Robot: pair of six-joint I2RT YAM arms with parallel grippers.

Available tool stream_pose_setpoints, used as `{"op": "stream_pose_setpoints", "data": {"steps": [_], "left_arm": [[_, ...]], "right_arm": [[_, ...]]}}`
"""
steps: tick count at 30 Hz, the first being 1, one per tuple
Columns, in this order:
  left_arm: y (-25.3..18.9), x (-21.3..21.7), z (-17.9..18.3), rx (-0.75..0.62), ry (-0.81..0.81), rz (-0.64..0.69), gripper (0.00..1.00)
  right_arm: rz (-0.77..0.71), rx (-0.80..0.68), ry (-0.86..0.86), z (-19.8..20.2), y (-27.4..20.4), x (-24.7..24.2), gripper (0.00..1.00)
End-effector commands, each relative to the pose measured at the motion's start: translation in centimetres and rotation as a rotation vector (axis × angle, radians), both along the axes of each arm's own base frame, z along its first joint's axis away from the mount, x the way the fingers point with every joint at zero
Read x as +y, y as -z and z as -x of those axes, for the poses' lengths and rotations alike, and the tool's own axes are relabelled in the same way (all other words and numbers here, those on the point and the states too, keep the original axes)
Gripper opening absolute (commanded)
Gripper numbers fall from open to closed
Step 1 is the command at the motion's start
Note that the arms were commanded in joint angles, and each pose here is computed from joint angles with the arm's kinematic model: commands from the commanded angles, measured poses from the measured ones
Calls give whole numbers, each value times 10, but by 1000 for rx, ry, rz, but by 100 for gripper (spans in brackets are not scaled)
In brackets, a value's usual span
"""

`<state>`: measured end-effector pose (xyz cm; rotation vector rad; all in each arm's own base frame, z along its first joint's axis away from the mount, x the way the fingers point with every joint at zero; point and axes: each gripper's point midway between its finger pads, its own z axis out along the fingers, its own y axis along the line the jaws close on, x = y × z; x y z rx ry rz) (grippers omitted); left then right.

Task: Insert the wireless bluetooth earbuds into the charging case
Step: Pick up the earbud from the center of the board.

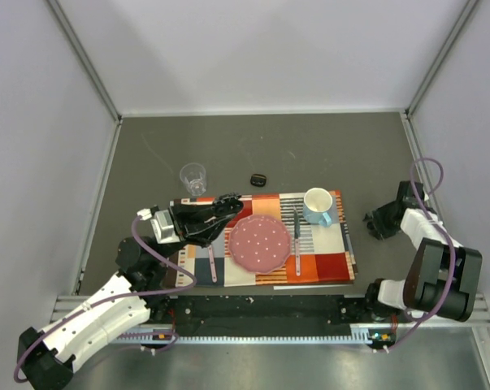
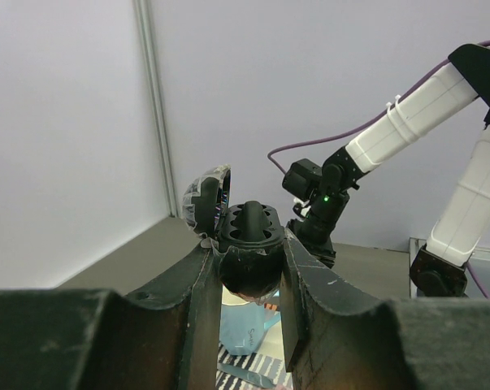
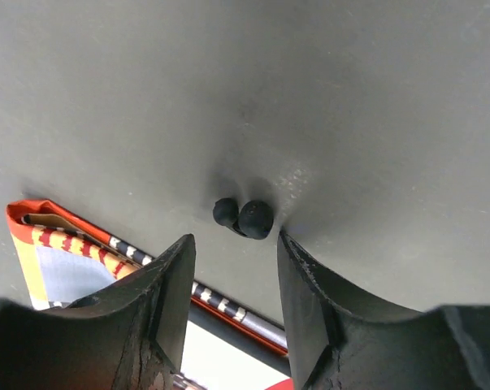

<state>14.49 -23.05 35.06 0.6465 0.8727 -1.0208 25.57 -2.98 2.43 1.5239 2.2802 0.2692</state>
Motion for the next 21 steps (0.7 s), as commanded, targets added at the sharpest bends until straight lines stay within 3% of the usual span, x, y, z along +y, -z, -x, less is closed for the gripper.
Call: {"op": "stream_pose_setpoints", "data": {"steps": [1, 12, 15, 21], "left_arm": [[-8, 3, 3, -15, 2, 36, 0], [-10, 0, 1, -7, 8, 31, 0], [-9, -1, 1, -2, 14, 27, 0], [-8, -3, 0, 4, 22, 23, 0]], "right_arm": [[19, -42, 33, -11, -1, -8, 43], [58, -19, 85, -1, 9, -21, 31], [64, -20, 84, 0, 10, -24, 23], [69, -23, 56, -5, 13, -28, 22]]}}
